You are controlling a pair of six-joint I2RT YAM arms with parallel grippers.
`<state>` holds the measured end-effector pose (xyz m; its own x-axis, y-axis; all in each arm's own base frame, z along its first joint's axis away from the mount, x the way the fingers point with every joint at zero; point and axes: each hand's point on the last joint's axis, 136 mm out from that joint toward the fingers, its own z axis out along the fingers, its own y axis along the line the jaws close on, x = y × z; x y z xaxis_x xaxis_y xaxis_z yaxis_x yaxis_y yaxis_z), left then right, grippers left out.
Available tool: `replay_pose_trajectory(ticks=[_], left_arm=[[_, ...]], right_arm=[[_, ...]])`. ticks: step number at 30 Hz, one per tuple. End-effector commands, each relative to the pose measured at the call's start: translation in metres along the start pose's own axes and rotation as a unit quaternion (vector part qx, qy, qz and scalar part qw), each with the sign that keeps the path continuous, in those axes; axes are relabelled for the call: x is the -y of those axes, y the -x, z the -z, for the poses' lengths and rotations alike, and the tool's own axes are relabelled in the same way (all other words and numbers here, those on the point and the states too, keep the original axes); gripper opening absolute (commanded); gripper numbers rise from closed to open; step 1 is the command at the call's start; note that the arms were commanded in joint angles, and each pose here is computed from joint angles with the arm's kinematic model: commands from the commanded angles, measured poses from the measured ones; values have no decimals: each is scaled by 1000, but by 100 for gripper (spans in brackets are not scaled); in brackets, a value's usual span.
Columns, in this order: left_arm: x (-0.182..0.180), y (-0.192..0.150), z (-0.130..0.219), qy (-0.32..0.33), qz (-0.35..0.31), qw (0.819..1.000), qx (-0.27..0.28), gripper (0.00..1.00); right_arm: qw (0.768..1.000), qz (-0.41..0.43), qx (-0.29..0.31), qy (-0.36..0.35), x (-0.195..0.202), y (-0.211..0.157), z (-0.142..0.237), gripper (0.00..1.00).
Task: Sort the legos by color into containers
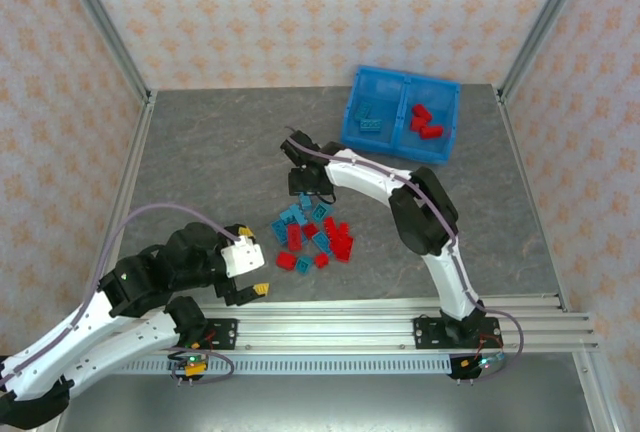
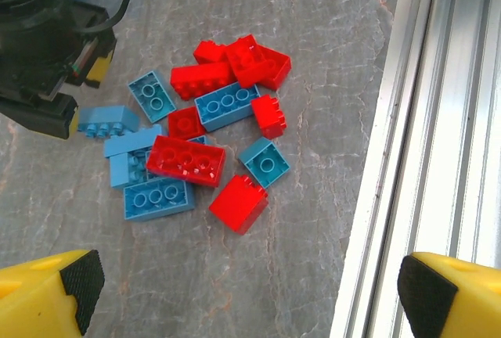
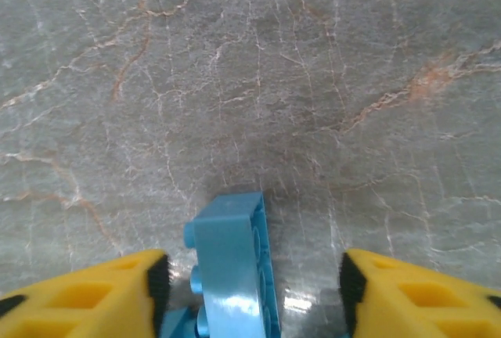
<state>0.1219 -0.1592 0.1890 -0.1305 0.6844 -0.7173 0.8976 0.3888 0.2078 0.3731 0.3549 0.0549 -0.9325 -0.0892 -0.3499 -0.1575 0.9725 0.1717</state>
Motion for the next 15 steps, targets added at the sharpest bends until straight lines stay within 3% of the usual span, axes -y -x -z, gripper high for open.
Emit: replay_pose_trajectory(ticks=[1,11,13,15], left_arm=[[2,5,-6,-2,11,999,31,100],[2,2,-20,-6,1,1000,21,100],[1,1,-22,-5,-2,1000,17,100],[0,1,-24,-4,-4,1000,15,100]], right_arm=[[1000,-1,-2,-4,-2,3,-6,52],[1000,-6,-9,8,-5,3,-7,33],[1000,-9,-6,2,-3,4,-5,34],[1000,-12,-7,-18,4,4,-2,48]])
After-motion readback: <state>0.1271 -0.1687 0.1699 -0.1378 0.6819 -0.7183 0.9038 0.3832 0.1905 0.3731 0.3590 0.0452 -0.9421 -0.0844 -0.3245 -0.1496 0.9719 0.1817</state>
